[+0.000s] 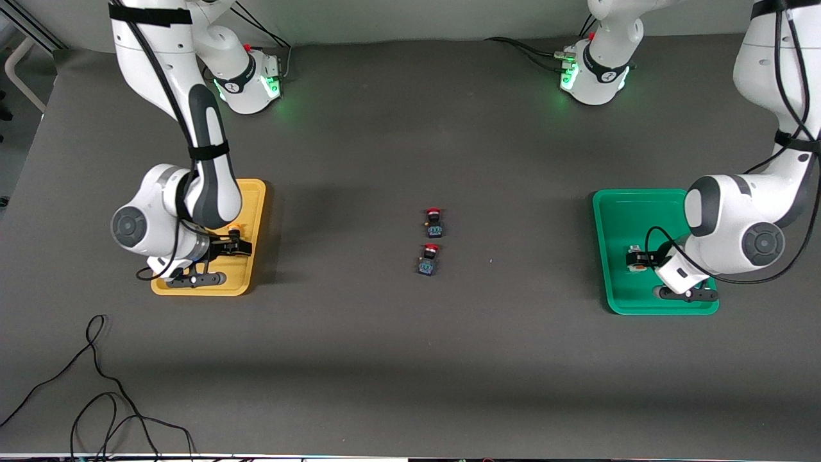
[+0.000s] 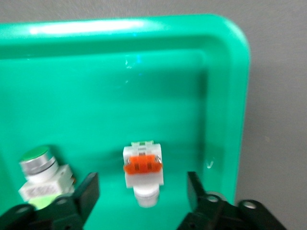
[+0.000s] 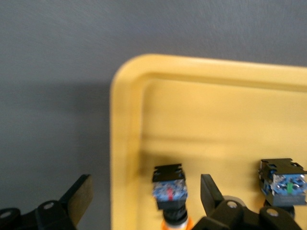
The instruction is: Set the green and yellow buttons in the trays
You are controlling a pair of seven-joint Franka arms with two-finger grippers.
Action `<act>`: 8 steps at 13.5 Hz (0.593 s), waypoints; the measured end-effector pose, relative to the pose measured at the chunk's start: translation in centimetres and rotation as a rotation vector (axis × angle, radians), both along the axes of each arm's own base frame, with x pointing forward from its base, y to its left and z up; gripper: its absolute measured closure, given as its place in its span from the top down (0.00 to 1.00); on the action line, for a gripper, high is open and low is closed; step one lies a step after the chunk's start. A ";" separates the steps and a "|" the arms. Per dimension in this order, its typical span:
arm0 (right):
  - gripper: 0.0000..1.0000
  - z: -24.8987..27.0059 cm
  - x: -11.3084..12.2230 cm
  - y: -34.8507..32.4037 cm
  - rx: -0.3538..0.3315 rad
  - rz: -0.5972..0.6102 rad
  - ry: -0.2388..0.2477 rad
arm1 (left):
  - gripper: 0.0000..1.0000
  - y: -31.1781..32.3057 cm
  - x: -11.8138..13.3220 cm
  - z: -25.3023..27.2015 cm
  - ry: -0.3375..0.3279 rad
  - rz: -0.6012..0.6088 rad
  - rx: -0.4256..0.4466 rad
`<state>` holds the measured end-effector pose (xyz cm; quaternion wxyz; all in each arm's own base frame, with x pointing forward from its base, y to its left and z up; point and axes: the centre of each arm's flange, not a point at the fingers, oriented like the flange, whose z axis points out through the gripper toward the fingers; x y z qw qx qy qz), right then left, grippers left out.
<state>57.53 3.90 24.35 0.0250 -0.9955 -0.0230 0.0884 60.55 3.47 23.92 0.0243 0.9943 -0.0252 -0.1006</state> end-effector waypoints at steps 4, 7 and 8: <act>1.00 7.9 3.2 1.7 -0.008 0.016 0.043 | 1.00 -2.2 2.3 14.8 0.093 -0.034 0.036; 1.00 13.0 4.2 2.7 -0.005 0.019 0.066 | 1.00 -3.4 1.4 27.2 0.081 -0.044 0.059; 1.00 14.6 4.3 2.8 -0.007 0.023 0.072 | 1.00 -3.6 0.7 30.1 0.075 -0.044 0.062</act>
